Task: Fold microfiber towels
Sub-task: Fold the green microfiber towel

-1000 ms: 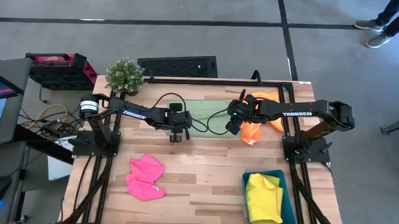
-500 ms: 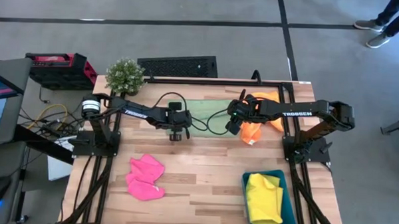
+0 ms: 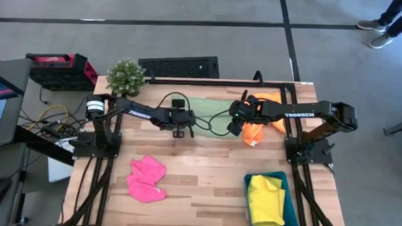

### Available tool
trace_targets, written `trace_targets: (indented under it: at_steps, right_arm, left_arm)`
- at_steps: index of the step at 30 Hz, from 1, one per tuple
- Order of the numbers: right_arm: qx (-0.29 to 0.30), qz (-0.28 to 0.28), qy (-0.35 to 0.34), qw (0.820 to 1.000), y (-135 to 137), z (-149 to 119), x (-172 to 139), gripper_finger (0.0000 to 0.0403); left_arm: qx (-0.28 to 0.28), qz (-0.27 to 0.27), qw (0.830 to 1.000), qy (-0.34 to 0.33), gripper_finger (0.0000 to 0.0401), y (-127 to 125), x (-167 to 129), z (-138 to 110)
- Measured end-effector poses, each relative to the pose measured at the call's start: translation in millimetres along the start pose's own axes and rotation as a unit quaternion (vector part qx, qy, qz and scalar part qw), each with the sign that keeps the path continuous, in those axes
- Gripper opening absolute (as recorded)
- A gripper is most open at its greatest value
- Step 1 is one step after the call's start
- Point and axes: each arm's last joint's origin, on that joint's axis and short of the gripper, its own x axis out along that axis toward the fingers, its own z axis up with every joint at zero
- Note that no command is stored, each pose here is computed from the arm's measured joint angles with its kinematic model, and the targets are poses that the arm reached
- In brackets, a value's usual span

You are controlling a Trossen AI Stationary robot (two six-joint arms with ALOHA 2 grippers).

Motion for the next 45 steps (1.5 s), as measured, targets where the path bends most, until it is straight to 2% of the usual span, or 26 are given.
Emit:
trace_targets:
  at_steps: [5, 21, 28, 35, 40, 43, 45]
  right_arm:
    - [0.0, 0.0, 0.0, 1.0, 0.0, 0.0, 0.0, 0.0169]
    - [0.0, 0.0, 0.0, 1.0, 0.0, -0.1, 0.0, 0.0169]
    - [0.0, 0.0, 0.0, 1.0, 0.0, -0.1, 0.0, 0.0169]
    - [0.0, 0.0, 0.0, 1.0, 0.0, -0.1, 0.0, 0.0169]
    - [0.0, 0.0, 0.0, 1.0, 0.0, -0.1, 0.0, 0.0169]
    - [0.0, 0.0, 0.001, 1.0, 0.0, -0.2, 0.0, 0.0169]
    - [-0.001, 0.0, 0.002, 1.0, 0.2, -0.5, -0.1, 0.0169]
  left_arm:
    - [-0.01, 0.009, 1.0, -0.003, 0.0106, 10.3, 1.1, 3.5]
    - [-0.046, 0.024, 0.998, 0.03, 0.0106, 41.6, 19.0, -12.1]
    - [-0.067, 0.041, 0.997, 0.022, 0.0106, 56.9, 25.7, -15.4]
    - [-0.079, 0.118, 0.99, 0.024, 0.0106, 73.3, 29.2, -15.3]
    - [-0.071, 0.156, 0.985, 0.017, 0.0106, 81.0, 9.9, -11.5]
    - [-0.077, 0.135, 0.988, -0.013, 0.0106, 82.3, -15.8, -9.0]
    - [-0.084, 0.096, 0.991, -0.039, 0.0106, 80.8, -36.6, -9.7]
